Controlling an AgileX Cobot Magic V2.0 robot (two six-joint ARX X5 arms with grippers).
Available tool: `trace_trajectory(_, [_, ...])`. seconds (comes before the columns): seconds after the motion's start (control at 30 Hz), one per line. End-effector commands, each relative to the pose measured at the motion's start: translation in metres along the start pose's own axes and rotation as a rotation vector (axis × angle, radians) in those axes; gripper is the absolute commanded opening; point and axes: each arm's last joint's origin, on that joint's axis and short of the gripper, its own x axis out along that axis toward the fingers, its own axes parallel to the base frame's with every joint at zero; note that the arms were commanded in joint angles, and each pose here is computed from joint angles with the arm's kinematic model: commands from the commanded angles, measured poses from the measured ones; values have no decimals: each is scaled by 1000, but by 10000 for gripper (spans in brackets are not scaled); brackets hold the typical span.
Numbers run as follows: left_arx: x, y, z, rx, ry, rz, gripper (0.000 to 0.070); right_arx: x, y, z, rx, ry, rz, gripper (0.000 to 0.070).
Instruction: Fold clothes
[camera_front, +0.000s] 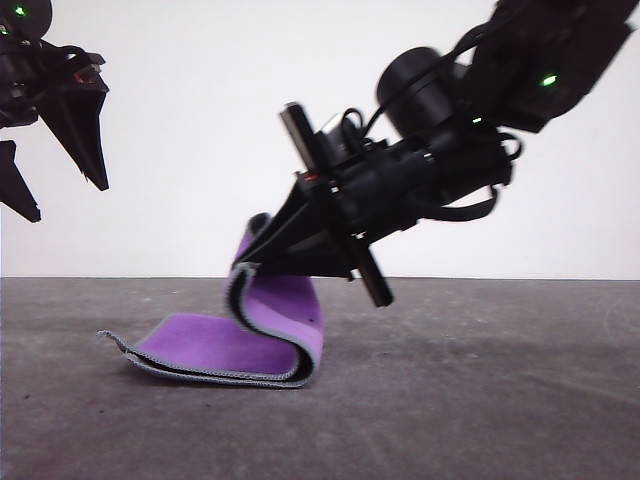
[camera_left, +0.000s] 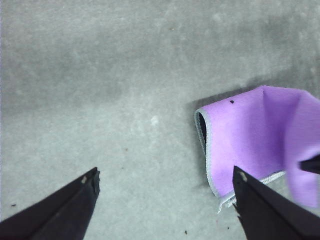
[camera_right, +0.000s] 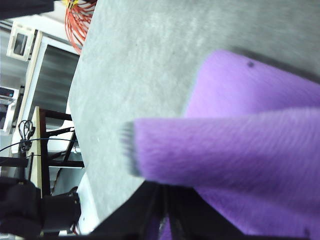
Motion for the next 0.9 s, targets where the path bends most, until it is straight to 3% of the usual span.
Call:
trace_trajectory(0.0, [0,0,3,-4,-6,-5,516,10,-1,3,7,12,9,0])
trace_trajectory(0.4, [0,0,3,-3,-8,-5,516,35,2,14,-7,33,27,0])
trace_trajectory(0.47, [0,0,3,-3,-8,-5,516,35,1,14,-6,31,24,67])
trace_trajectory(0.57, [0,0,3,-3,-8,-5,516,35,1,14,-5,32,24,416])
trace_trajectory(0.63, [0,0,3,-3,-8,-5,516,35,1,13,-5,33,24,464])
trace_trajectory(0.77, [0,0,3,-3,-7,-5,516,35,2,14,-37,33,32,465])
trace_trajectory(0.87, [0,0,3,-2,-8,-5,516,30,4,18,-55,19,49,510])
